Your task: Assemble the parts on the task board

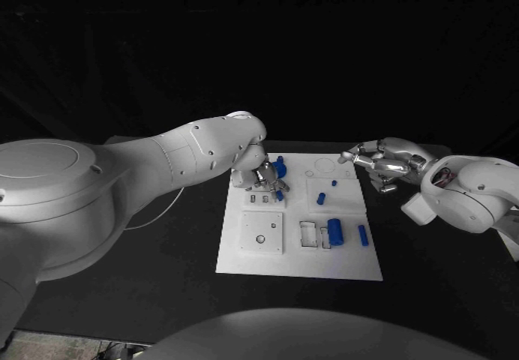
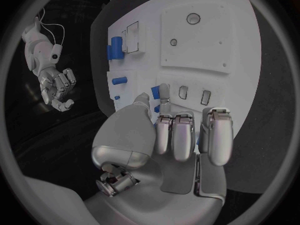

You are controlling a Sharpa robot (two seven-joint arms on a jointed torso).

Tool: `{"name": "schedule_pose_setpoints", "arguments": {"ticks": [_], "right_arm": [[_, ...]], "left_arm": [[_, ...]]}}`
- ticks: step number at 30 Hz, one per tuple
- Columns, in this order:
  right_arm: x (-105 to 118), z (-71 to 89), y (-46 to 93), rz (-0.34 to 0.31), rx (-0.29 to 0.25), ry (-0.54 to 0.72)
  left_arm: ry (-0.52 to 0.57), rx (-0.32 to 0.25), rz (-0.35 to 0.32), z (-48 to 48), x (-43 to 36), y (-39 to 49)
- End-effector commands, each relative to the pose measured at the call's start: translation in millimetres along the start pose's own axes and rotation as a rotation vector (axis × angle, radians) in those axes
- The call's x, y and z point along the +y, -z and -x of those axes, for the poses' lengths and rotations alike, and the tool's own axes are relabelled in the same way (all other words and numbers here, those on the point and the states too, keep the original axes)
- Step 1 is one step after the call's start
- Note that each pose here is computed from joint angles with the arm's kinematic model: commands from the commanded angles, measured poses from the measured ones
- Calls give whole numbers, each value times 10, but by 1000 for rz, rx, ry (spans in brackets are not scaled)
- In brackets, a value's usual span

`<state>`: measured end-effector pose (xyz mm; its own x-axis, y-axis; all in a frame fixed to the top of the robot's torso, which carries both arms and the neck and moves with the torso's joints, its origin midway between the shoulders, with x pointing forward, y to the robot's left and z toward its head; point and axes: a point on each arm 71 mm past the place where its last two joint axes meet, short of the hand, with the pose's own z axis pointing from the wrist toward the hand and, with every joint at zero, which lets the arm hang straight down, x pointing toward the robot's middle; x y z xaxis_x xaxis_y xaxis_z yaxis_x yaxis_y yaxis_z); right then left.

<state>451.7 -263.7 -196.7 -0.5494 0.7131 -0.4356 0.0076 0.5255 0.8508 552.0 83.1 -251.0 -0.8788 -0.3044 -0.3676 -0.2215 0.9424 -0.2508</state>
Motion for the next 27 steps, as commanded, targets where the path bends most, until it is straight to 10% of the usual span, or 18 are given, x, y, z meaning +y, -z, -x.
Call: {"name": "schedule_pose_setpoints", "arguments": {"ticks": [1, 27], "right_arm": [[-4, -24, 2, -4, 25, 0], [-27, -33, 2, -9, 36, -22]], "left_arm": [[-5, -7, 179, -10, 104, 8], [4, -24, 171, -42, 88, -27]]}}
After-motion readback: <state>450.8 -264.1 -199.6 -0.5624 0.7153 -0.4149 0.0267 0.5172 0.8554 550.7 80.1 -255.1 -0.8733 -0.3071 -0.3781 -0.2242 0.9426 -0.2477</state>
